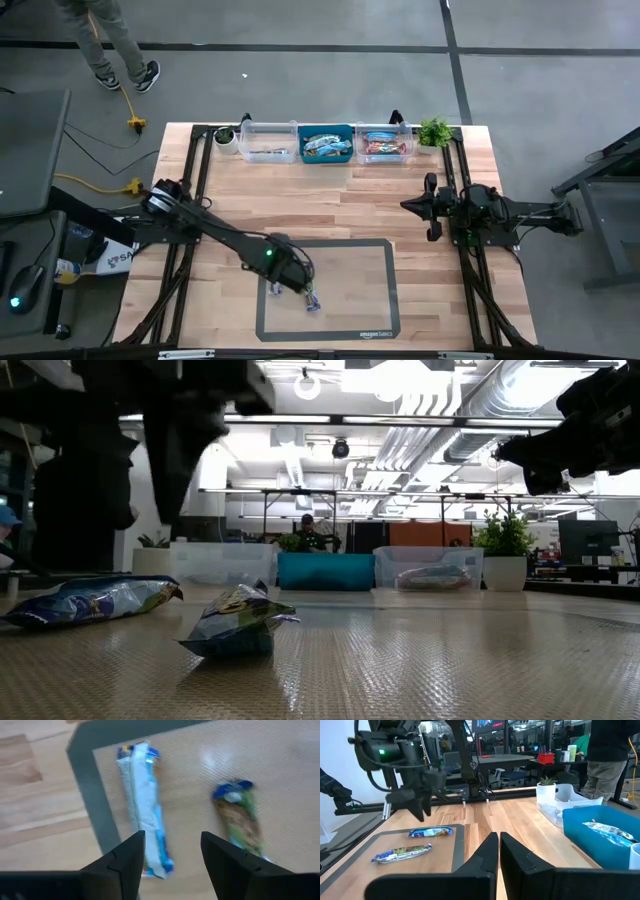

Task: Pick and place Granola Bars by type
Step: Put the blue granola bar into the left transparent bin

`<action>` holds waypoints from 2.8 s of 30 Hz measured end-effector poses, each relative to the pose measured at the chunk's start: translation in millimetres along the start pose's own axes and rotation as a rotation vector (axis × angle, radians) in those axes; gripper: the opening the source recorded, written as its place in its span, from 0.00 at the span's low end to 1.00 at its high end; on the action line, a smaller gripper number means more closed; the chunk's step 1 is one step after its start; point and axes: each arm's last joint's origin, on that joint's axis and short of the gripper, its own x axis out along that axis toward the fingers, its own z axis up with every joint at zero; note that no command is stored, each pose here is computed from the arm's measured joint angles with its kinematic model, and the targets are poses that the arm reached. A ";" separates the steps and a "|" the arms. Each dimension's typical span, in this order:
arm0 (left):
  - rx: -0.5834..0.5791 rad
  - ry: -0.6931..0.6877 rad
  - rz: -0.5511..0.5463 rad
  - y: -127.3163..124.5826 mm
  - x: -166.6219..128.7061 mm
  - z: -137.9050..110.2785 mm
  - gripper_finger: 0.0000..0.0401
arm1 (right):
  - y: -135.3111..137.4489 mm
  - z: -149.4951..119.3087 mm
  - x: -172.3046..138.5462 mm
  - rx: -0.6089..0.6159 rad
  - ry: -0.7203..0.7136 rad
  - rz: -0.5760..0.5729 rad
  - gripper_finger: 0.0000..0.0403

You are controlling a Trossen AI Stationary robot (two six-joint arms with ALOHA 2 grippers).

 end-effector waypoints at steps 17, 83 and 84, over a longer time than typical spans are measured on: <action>-0.061 0.066 0.072 10.0 42.1 -1.6 0.47 | -0.1 -0.6 0.5 0.000 0.007 -0.001 0.00; 0.250 -0.419 -0.347 77.5 -96.7 113.3 0.18 | -0.1 -0.9 0.7 0.000 0.012 -0.001 0.00; 0.276 -0.446 -0.335 83.8 -102.0 123.8 0.18 | -0.1 -1.1 0.8 0.000 0.013 -0.001 0.00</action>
